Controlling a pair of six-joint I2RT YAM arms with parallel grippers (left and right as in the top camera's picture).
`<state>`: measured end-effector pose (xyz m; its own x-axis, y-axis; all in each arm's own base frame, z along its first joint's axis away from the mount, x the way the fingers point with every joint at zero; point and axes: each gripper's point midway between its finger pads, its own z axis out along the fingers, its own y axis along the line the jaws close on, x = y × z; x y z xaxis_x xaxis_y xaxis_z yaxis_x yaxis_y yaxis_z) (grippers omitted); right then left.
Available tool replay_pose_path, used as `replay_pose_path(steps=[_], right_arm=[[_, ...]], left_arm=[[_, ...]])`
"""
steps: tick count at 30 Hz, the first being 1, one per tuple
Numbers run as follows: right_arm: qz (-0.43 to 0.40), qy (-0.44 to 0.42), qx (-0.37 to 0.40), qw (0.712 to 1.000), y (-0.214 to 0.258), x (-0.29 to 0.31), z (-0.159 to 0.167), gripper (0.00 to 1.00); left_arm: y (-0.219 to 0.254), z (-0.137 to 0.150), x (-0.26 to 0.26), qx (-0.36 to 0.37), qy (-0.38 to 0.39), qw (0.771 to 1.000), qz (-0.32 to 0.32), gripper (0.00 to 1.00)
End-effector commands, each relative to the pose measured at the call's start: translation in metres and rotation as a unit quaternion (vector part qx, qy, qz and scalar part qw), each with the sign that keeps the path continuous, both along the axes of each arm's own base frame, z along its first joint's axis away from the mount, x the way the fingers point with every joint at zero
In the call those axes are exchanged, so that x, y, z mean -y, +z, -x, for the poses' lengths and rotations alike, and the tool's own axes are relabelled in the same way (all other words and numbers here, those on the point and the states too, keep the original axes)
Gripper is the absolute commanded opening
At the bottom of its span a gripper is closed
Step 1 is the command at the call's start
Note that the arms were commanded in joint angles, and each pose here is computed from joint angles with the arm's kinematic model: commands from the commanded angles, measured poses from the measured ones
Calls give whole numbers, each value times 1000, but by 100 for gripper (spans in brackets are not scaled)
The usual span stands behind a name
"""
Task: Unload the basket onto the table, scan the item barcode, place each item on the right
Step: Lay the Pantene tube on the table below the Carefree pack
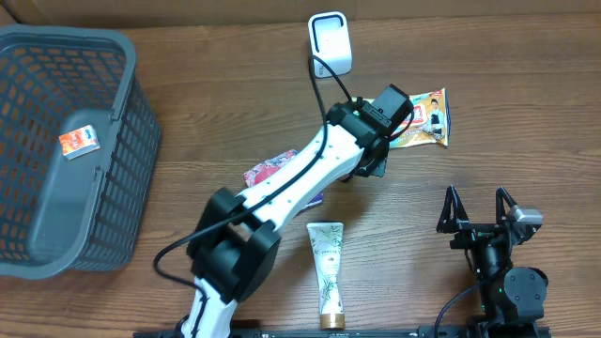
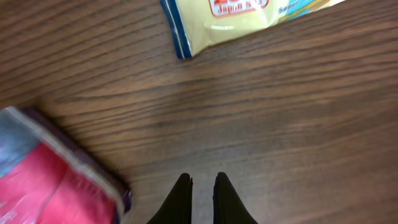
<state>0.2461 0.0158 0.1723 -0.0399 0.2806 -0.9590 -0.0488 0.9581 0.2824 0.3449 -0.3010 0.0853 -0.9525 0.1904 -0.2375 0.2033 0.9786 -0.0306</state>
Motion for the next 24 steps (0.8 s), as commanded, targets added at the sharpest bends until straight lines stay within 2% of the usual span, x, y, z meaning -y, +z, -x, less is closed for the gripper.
replay_pose_path(steps=[1, 4, 6, 8, 13, 14, 15, 18, 21, 24], right_arm=[[-4, -3, 2, 1000, -2, 1, 0, 100], [-4, -3, 2, 1000, -2, 1, 0, 100], [-4, -3, 2, 1000, -2, 1, 0, 100], [-4, -3, 2, 1000, -2, 1, 0, 100], [-4, -3, 2, 1000, -2, 1, 0, 100], [-4, -3, 2, 1000, -2, 1, 0, 100], [-4, -3, 2, 1000, -2, 1, 0, 100], [-4, -3, 2, 1000, -2, 1, 0, 100], [-4, -3, 2, 1000, -2, 1, 0, 100], [-4, -3, 2, 1000, -2, 1, 0, 100]], left_arm=[[3, -8, 2, 16, -3, 1000, 5, 8], [10, -11, 4, 25, -2, 1000, 12, 13], [18, -13, 0, 30, -3, 999, 15, 25], [32, -16, -10, 38, -4, 999, 10, 29], [109, -30, -67, 96, 52, 994, -8, 58], [158, -34, -104, 134, 90, 987, -2, 76], [181, -35, -123, 152, 110, 982, 5, 84], [245, -31, -189, 207, 184, 960, 33, 98], [288, -18, -265, 255, 272, 927, 43, 100], [308, 5, -340, 277, 364, 888, 48, 100]])
